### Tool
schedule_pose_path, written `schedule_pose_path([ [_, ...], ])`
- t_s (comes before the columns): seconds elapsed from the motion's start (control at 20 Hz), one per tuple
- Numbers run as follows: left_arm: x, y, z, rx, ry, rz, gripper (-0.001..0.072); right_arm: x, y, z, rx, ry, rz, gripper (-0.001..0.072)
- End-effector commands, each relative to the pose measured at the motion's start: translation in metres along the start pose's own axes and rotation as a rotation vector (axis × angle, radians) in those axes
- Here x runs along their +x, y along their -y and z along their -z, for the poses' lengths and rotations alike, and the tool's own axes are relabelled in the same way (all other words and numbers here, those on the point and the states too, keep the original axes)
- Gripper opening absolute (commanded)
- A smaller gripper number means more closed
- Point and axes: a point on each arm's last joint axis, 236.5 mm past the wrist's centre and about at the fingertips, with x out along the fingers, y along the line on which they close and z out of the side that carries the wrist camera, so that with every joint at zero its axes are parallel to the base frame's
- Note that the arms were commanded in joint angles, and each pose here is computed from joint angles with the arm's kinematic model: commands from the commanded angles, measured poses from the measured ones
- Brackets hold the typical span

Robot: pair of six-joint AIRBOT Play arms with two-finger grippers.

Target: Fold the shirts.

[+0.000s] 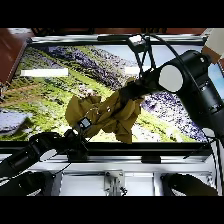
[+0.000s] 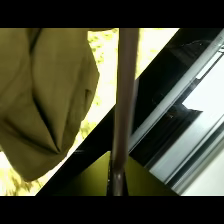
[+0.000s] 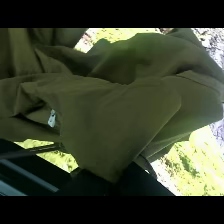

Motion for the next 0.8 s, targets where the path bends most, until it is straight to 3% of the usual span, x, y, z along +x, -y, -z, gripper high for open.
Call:
schedule_pose_path([
  [0.0, 0.003, -0.009, -0.006, -0.077, -0.01, 0.01, 0.0046, -0.001, -0.033, 0.002, -0.086, 0.004, -0.059, 0.0067],
  [0.45, 0.005, -0.008, -0.047, -0.1, -0.017, 0.04, 0.0046, -0.005, -0.088, 0.003, -0.211, 0.047, -0.124, 0.007],
  [0.5, 0.003, -0.009, -0.053, -0.098, 0.0, 0.036, 0.0047, -0.005, -0.084, 0.003, -0.208, 0.044, -0.108, 0.0139],
  [0.55, 0.0, -0.01, -0.057, -0.096, 0.01, 0.033, 0.0047, -0.004, -0.078, 0.003, -0.206, 0.043, -0.083, 0.0397],
  [0.6, -0.001, -0.01, -0.058, -0.095, 0.012, 0.033, 0.0046, -0.004, -0.074, 0.003, -0.205, 0.039, -0.067, 0.0544],
  [0.75, 0.0, -0.009, -0.052, -0.095, -0.014, 0.038, 0.0047, -0.017, -0.048, -0.004, -0.164, 0.08, 0.03, 0.0544],
])
